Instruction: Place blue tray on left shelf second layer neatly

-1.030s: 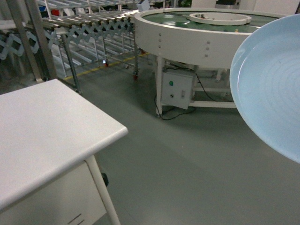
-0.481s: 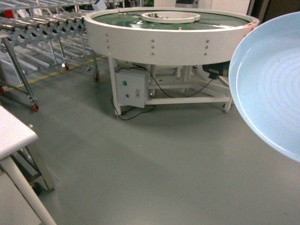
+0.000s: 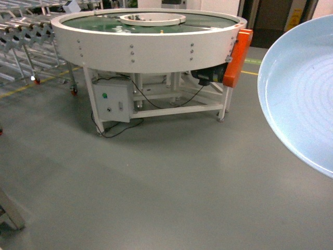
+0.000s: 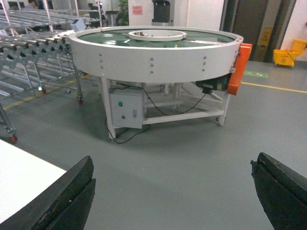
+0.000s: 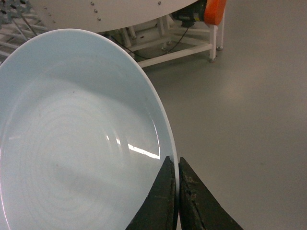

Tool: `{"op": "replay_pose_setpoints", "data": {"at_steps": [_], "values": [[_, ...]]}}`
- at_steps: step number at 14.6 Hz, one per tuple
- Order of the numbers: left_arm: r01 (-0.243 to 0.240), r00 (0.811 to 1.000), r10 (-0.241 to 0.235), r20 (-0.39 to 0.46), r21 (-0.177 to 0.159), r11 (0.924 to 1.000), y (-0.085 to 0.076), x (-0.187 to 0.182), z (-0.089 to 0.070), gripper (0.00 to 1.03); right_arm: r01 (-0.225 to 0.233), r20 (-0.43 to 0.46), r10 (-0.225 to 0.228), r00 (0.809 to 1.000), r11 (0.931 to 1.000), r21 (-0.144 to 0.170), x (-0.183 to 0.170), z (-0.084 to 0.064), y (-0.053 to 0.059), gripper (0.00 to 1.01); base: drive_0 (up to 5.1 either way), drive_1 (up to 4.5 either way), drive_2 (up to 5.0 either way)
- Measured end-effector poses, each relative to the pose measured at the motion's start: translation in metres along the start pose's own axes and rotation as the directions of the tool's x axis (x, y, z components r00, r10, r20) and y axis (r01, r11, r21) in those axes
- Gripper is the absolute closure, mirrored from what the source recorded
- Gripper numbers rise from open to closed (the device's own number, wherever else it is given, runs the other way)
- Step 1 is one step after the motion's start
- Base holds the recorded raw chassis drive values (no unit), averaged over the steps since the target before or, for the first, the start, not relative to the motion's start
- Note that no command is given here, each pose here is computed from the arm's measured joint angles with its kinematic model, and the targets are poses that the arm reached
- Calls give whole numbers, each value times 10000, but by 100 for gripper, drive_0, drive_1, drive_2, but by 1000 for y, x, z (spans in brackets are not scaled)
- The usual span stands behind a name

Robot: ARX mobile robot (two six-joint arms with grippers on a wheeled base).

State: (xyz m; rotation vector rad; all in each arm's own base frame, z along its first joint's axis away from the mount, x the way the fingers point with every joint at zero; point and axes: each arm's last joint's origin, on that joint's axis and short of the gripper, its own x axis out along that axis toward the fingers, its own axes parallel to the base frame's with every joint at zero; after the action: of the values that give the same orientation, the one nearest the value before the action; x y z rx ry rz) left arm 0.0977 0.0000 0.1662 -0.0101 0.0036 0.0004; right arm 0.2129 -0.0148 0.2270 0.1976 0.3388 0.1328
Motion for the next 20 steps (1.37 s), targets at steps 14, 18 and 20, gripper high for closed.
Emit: {"op": "replay_pose_setpoints", "data": {"at_steps": [14,18,20], "values": [[-4,10000,4,0,0,10000,0,0,0,5,-15,-28,15,10000,10000,7,0,0,0,99,-153,238,-544],[12,10000,-12,11,0,10000,0,0,0,5,20,-34,-20,10000,10000,11,1,-1,-1,99,-144,50,-338],[-4,10000,4,11,0,10000,0,0,0,5,8,-55,-8,10000,10000,15,1,-1,0,99,-185,-185,-185]]}}
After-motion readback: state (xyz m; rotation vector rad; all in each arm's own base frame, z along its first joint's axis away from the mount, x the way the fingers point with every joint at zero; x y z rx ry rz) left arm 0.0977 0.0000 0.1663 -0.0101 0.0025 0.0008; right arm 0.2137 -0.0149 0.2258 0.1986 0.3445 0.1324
